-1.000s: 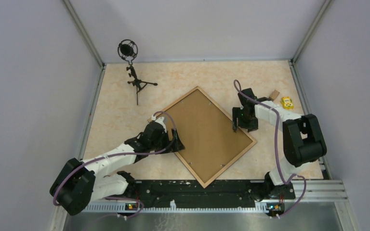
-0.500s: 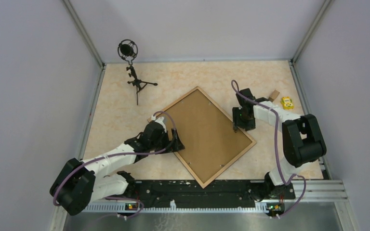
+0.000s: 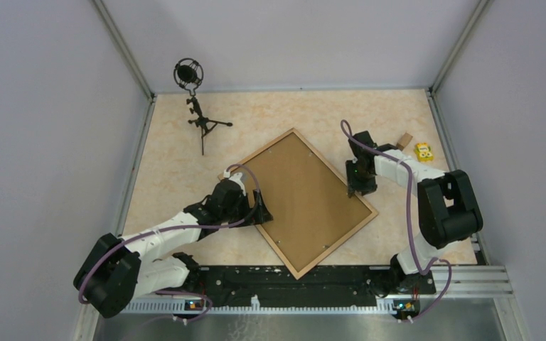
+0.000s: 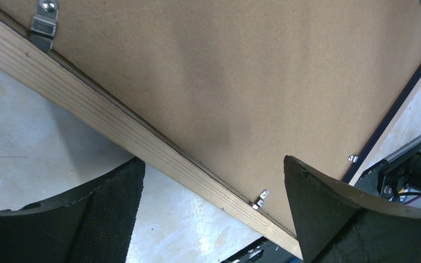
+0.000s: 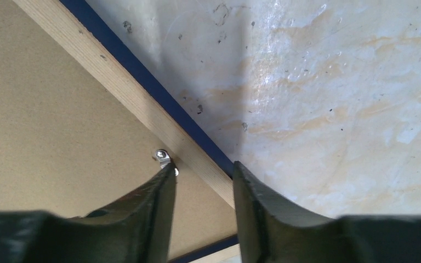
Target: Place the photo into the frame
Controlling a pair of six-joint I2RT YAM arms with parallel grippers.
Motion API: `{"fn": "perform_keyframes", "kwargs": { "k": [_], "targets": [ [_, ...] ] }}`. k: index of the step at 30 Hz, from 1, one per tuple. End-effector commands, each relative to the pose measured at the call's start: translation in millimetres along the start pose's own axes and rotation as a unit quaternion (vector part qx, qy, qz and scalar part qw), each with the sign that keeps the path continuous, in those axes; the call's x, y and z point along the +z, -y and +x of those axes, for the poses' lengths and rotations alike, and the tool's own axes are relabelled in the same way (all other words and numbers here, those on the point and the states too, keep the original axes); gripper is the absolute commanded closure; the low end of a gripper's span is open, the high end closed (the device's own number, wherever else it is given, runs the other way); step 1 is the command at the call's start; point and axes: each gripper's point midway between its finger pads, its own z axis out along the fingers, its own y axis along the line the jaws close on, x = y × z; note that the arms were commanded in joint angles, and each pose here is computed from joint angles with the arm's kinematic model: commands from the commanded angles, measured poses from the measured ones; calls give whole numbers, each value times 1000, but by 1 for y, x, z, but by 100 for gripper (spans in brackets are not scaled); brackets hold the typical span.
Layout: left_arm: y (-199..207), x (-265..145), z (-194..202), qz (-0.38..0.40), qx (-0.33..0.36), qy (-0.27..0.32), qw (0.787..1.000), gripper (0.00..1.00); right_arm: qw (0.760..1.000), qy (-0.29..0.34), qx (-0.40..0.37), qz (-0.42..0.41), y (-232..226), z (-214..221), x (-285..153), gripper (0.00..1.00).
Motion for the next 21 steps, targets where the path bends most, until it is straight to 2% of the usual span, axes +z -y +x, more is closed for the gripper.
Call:
{"fn": "perform_keyframes", "kwargs": {
  "k": [1, 3, 9, 13, 16, 21],
  "targets": [
    [6, 3, -8, 13, 7, 13, 1000, 2, 1000, 16, -10, -1, -3, -6, -5, 66],
    [6, 3, -8, 12, 6, 12, 1000, 2, 1000, 19, -11, 1, -3, -9, -4, 76],
    [5, 4, -9, 11, 8, 14, 1000, 2, 1000, 17, -10, -4, -6, -11, 1, 82],
    [3, 3, -9, 7, 8, 16, 1000, 2, 1000, 22, -12, -10, -12, -12, -15, 70],
    [3, 3, -8, 8, 9, 15, 1000, 2, 999, 35, -18, -14, -16, -14, -32, 57],
    [4, 5, -5, 14, 5, 11, 1000, 2, 999, 31, -31, -9, -13, -11, -32, 49]
  ]
}}
